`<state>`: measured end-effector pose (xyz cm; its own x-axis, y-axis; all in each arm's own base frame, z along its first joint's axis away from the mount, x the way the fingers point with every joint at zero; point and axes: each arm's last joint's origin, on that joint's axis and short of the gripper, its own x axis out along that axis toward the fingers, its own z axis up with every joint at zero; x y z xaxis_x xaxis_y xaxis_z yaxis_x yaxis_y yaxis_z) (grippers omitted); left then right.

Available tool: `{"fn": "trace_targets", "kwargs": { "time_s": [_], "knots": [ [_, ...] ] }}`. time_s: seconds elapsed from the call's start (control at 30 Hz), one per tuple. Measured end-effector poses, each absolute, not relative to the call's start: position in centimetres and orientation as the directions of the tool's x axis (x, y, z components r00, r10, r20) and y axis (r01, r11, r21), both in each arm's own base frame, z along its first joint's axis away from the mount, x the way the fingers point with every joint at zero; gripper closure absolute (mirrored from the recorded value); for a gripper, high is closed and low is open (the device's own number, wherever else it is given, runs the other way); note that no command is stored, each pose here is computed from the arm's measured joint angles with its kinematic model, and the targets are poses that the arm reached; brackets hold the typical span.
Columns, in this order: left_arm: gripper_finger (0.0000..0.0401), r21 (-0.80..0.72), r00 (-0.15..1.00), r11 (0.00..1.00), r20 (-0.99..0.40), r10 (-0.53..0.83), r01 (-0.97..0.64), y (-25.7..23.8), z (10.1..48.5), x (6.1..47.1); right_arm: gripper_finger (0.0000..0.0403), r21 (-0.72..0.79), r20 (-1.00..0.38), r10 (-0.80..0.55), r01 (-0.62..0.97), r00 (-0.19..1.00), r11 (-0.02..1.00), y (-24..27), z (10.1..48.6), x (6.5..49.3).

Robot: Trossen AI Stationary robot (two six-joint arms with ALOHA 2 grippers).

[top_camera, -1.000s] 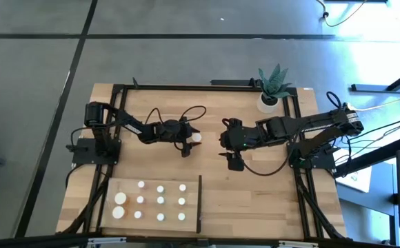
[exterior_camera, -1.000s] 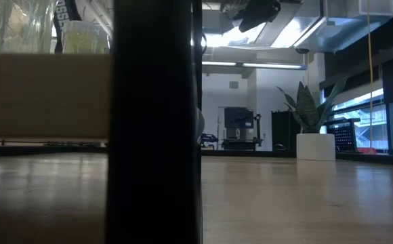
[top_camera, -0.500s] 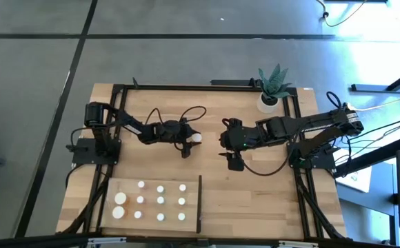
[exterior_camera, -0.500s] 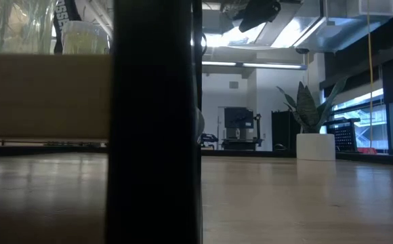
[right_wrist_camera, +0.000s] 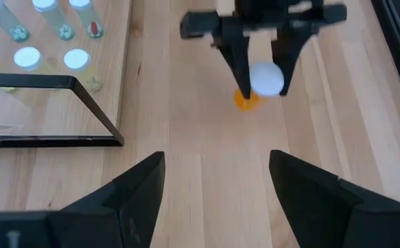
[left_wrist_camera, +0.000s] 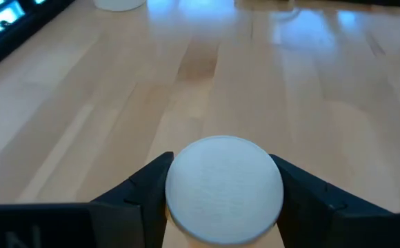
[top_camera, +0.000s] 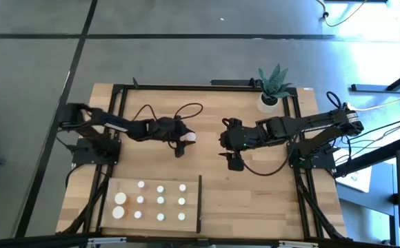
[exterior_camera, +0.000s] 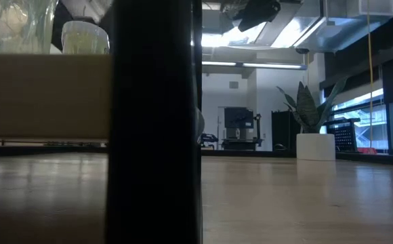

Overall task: Pick and place medicine bottles onto shelf by color
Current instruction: Put the orange pill bottle on the shelf aligned with the other orange pill bottle

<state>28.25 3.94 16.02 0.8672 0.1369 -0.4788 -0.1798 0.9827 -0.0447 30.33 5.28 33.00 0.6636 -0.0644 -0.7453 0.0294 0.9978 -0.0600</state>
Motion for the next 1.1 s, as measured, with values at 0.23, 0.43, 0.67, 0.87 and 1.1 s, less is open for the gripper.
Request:
{"fn": "trace_targets", "kwargs": {
  "time_s": [0.23,0.43,0.67,0.87,1.1],
  "knots": [
    [0.0205,-0.005,0.834,0.971,-0.513,0.203,-0.240,1.7,19.7,25.2,0.0140,-0.060,-0.745,-0.064,0.029,0.664,0.998,5.3,33.0,30.3],
    [0.0205,0.001,0.813,0.951,-0.518,0.266,-0.310,-1.2,21.9,22.2,0.0140,-0.061,-0.745,-0.064,0.028,0.664,0.998,5.3,33.0,30.3],
    [0.0205,-0.012,0.799,0.927,-0.510,0.317,-0.375,-4.4,23.0,18.7,0.0140,-0.060,-0.745,-0.064,0.029,0.664,0.998,5.3,33.0,30.3],
    [0.0205,-0.042,0.812,0.938,-0.515,0.276,-0.345,-6.3,23.5,15.8,0.0140,-0.060,-0.746,-0.064,0.029,0.663,0.998,5.3,33.0,30.3],
    [0.0205,-0.080,0.852,0.959,-0.484,0.200,-0.271,-7.6,24.2,13.4,0.0140,-0.060,-0.746,-0.064,0.029,0.663,0.998,5.3,33.0,30.3]
  ]
}}
